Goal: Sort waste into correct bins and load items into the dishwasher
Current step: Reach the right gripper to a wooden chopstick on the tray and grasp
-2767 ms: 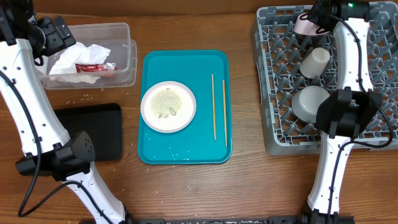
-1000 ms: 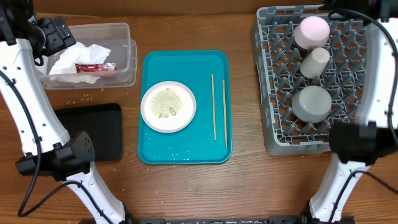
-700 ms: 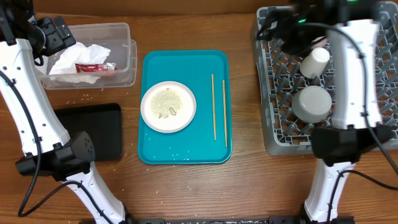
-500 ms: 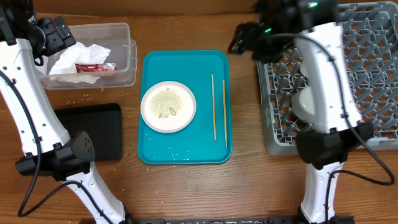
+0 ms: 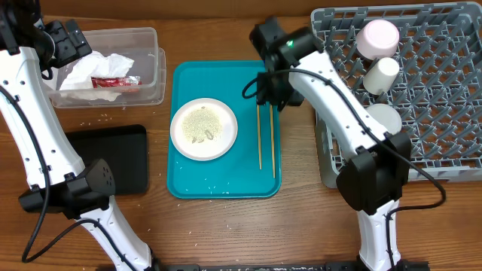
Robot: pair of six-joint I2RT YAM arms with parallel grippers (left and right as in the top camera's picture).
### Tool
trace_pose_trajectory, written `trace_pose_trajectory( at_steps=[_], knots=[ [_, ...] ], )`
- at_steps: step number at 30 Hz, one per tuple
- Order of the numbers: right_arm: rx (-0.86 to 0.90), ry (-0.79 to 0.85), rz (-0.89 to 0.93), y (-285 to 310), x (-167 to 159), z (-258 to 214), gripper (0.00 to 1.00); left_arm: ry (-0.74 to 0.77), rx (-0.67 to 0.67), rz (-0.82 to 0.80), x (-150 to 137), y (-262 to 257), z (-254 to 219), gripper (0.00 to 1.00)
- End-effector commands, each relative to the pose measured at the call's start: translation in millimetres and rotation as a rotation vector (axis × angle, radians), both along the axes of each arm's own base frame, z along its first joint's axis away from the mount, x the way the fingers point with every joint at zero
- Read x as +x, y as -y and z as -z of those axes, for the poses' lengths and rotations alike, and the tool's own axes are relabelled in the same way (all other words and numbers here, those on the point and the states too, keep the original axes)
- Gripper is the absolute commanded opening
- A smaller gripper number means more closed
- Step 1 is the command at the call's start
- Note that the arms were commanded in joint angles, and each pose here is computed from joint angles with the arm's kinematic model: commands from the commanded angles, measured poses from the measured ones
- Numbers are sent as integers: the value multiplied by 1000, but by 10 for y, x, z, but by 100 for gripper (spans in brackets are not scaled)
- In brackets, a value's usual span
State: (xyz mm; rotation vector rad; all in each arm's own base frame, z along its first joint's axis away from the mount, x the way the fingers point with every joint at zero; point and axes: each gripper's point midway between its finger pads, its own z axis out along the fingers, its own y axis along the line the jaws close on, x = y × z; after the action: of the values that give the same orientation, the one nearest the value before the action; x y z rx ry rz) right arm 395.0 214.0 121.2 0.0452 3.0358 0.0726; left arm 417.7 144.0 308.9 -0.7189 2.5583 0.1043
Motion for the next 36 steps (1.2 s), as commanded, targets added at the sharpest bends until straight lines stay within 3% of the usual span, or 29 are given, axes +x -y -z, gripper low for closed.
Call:
trace_pose_trajectory(
  at_steps=[1,5,10,19,36],
  knots=[
    [87,-83,-34,-146,-169,276,49,1,16,13,-23,-21,-30,100],
    [94,-114,-46,-188,-276,607,41,1,15,13,-23,-20,-30,100],
    [81,-122,-114,-254,-386,769,43,1,16,13,-23,-21,-30,100],
    [-4,-29,-199,-289,-306,845,49,1,15,13,-23,-20,-30,100],
    [-7,-40,-178,-331,-255,1138,41,1,15,13,-23,-20,-30,100]
  ],
)
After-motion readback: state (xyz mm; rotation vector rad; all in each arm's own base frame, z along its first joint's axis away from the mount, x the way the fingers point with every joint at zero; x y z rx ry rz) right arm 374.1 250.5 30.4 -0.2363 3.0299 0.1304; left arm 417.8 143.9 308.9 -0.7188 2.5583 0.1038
